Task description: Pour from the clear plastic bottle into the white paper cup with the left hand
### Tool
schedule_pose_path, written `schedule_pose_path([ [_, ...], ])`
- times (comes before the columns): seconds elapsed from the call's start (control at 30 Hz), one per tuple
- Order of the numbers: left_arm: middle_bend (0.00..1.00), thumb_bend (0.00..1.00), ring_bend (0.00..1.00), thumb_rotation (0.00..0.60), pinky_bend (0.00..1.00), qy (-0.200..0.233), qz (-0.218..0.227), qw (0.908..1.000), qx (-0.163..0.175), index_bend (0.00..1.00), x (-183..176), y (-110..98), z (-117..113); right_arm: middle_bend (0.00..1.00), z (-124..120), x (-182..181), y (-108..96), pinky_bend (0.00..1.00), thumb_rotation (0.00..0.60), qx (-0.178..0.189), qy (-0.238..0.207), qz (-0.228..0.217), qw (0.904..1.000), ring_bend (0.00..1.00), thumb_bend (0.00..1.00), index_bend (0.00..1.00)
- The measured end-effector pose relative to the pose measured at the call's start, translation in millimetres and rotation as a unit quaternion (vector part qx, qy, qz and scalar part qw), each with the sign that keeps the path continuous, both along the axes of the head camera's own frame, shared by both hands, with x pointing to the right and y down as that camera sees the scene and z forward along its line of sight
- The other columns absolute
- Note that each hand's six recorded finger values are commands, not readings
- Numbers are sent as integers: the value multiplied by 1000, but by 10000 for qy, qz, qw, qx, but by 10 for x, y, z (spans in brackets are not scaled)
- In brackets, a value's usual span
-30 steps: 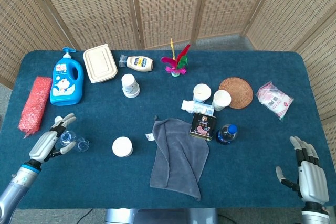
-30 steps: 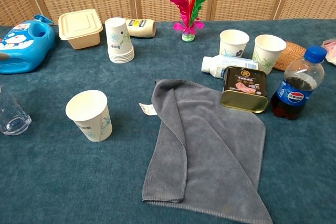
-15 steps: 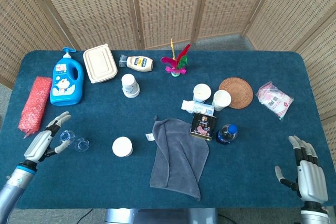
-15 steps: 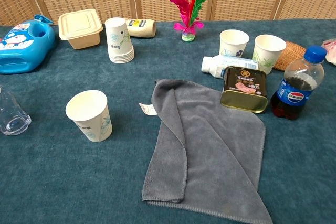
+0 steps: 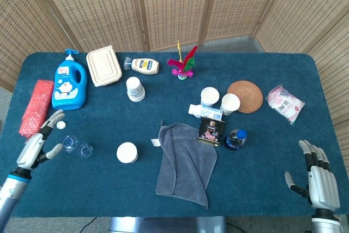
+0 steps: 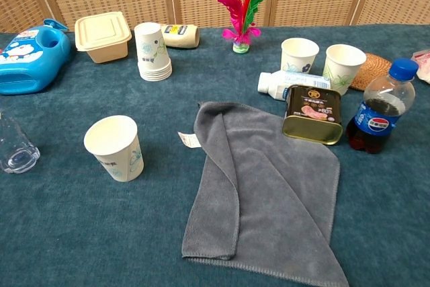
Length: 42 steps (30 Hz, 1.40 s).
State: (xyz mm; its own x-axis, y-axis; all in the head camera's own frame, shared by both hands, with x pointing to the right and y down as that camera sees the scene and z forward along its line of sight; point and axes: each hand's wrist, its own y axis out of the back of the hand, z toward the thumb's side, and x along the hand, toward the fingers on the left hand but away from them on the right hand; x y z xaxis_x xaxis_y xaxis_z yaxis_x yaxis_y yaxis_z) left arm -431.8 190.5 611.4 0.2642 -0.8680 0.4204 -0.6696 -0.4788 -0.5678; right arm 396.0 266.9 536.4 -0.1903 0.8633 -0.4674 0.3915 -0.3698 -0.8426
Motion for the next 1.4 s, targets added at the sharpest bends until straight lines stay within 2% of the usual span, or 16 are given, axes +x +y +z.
schedule_pose_path([
  [0.1, 0, 206, 0, 84, 0, 85, -99, 9997, 183, 0, -16, -17, -148, 33, -2, -6, -9, 0, 600, 1, 14, -22, 10000, 0, 397, 0],
  [0.27, 0, 206, 0, 91, 0, -28, -121, 9991, 410, 0, -46, -20, -338, 33, -3, -16, -28, 0, 600, 6, 33, -48, 10000, 0, 395, 0],
  [0.47, 0, 207, 0, 134, 0, 37, -323, 9975, 627, 0, -55, 12, -601, 33, 6, -29, -50, 0, 600, -17, 48, -86, 10000, 0, 397, 0],
  [0.57, 0, 206, 0, 148, 0, -166, -317, 9972, 664, 0, -93, 37, -654, 33, -5, -29, -58, 0, 600, -29, 94, -123, 9999, 0, 396, 0],
  [0.63, 0, 207, 0, 148, 0, -508, -210, 9964, 649, 0, -135, 62, -672, 33, -16, -23, -63, 0, 600, -39, 150, -156, 9998, 0, 395, 0],
  [0.77, 0, 208, 0, 149, 0, -1239, 35, 9909, 532, 0, -189, 125, -735, 33, -29, -11, -63, 0, 600, -75, 257, -236, 9994, 0, 395, 0],
  [0.87, 0, 208, 0, 149, 0, -1772, 226, 9832, 366, 0, -218, 189, -805, 33, -40, 5, -59, 0, 600, -104, 376, -297, 9988, 0, 396, 0],
  [1.1, 0, 207, 0, 147, 0, -2870, 621, 9558, -150, 0, -268, 398, -939, 33, -65, 72, -35, 0, 600, -183, 841, -446, 9953, 0, 397, 0],
  [1.23, 0, 209, 0, 150, 0, -3175, 625, 9451, -463, 0, -320, 562, -1000, 33, -65, 135, 14, 0, 600, -226, 1107, -455, 9926, 0, 396, 0],
  [1.4, 0, 208, 0, 147, 0, -3253, 514, 9420, -638, 0, -390, 706, -995, 33, -71, 177, 85, 0, 600, -222, 1204, -380, 9918, 0, 395, 0],
])
